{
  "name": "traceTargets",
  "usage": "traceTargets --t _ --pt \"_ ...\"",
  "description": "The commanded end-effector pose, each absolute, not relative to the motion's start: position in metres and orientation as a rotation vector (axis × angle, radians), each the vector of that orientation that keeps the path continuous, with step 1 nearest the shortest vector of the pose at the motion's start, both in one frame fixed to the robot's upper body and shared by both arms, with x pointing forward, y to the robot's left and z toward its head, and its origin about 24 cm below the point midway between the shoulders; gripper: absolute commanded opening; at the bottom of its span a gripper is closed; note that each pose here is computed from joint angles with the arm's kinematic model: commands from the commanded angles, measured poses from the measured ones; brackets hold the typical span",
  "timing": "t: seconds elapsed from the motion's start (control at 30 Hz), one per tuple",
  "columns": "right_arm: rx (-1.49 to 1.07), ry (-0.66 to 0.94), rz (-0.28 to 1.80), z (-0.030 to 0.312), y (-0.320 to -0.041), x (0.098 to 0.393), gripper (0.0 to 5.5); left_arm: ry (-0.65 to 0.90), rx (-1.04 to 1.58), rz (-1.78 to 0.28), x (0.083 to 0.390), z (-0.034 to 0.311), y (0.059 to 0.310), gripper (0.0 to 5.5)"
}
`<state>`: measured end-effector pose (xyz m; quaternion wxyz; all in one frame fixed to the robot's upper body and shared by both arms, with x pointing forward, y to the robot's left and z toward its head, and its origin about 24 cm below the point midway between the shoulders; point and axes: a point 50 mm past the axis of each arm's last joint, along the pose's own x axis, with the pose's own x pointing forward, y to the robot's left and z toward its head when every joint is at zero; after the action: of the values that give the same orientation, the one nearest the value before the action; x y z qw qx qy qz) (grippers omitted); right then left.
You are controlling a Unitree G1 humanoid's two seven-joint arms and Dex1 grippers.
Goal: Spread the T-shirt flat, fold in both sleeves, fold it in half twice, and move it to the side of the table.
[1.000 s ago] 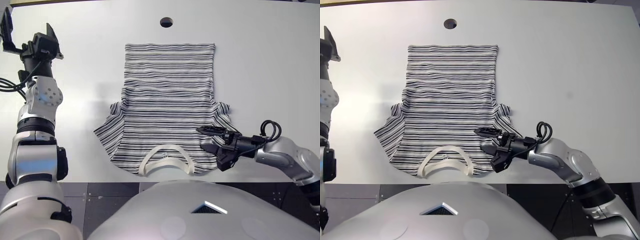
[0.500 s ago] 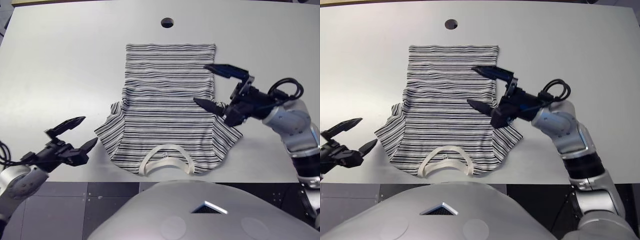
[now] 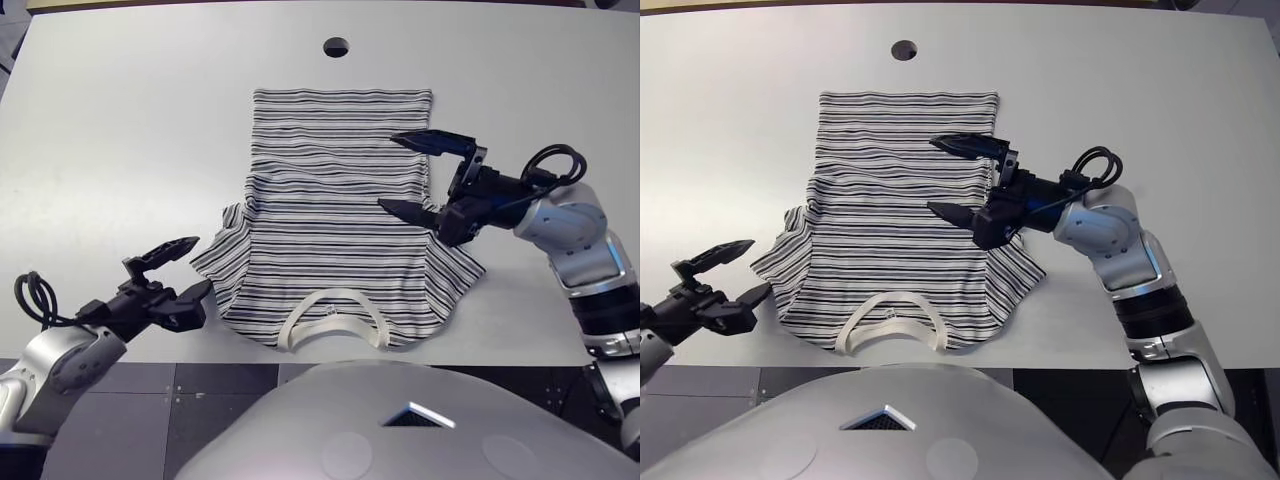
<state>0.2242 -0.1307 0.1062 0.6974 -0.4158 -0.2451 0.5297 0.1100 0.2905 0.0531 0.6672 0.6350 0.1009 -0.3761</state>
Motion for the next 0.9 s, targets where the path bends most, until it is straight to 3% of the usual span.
traceTargets --t 0.03,0.27,0.9 --pt "-0.943 -0.541 1.178 0.110 -0.136 0.222 4.20 0.438 1.468 -0.928 0.094 0.028 0.305 4.56" --pt "-0.928 -0.534 1.179 0.108 -0.137 0.218 4.20 0.454 1.478 -0.931 0.094 0.021 0.307 4.56" --pt "-0.885 -0.522 1.183 0.111 -0.142 0.209 4.20 0.471 1.479 -0.944 0.093 0.011 0.307 1.28"
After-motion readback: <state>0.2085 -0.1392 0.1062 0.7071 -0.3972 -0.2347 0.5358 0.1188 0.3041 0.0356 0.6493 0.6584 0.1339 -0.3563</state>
